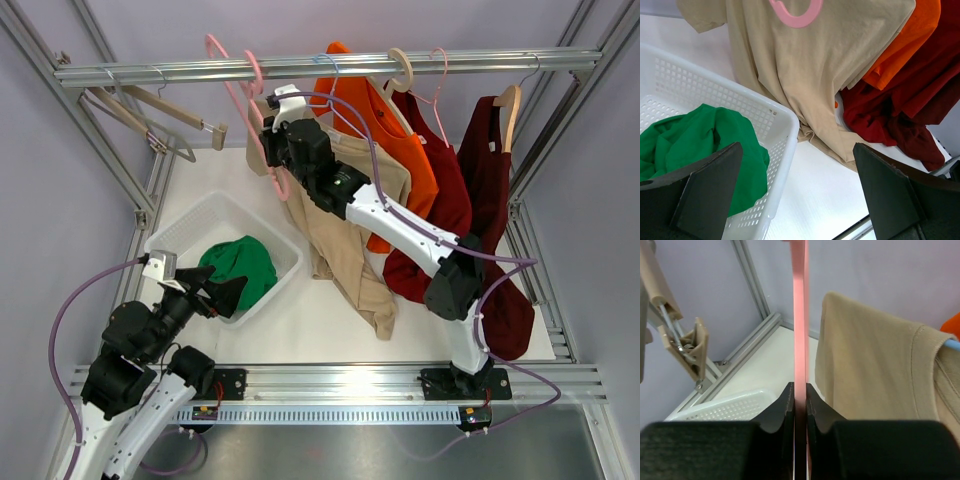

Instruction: Remove the t-shirt from the hanger

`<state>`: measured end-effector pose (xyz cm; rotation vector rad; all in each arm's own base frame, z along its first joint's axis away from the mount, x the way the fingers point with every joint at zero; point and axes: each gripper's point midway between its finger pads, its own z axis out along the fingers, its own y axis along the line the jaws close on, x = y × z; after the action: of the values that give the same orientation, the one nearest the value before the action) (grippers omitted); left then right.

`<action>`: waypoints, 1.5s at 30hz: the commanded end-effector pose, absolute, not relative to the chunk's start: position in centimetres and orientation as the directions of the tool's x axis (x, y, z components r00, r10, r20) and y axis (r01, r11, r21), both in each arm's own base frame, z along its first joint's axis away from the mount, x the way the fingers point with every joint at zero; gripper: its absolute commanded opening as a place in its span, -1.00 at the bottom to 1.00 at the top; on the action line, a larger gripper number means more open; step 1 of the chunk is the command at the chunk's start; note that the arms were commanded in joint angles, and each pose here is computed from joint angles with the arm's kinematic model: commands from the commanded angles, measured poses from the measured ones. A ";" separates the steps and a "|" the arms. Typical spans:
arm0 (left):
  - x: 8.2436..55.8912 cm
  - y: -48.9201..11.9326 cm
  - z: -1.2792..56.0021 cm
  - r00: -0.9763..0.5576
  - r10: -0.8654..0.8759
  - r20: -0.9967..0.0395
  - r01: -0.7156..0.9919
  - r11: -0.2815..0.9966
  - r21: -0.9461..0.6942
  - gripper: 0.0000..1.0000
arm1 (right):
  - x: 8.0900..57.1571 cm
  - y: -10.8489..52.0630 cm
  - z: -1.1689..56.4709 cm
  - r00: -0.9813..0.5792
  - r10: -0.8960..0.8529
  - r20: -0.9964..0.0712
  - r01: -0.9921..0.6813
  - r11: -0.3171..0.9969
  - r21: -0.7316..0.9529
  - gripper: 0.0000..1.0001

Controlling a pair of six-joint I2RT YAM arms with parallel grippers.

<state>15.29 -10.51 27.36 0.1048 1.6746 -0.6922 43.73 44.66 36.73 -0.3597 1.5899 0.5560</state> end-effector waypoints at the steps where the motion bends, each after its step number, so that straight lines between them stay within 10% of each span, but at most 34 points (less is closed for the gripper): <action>1: 15.2 -10.9 28.4 -0.200 -0.312 -0.929 0.474 0.799 -0.370 0.98 | 41.6 46.0 40.9 -0.052 0.128 -0.990 -0.610 0.781 0.133 -0.74; 38: 15.1 -10.7 28.5 -0.189 -0.319 -0.929 0.474 0.799 -0.371 0.98 | 43.1 50.0 38.2 -0.105 0.078 -0.991 -0.587 0.800 0.125 -1.00; 45: 15.0 -10.7 28.6 -0.189 -0.320 -0.929 0.475 0.798 -0.371 0.98 | 40.9 50.4 38.6 -0.152 0.088 -0.984 -0.642 0.748 0.166 -0.57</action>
<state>15.21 -10.42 27.55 0.1025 1.6625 -0.6939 43.03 50.72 36.73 -0.4262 1.5999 0.6143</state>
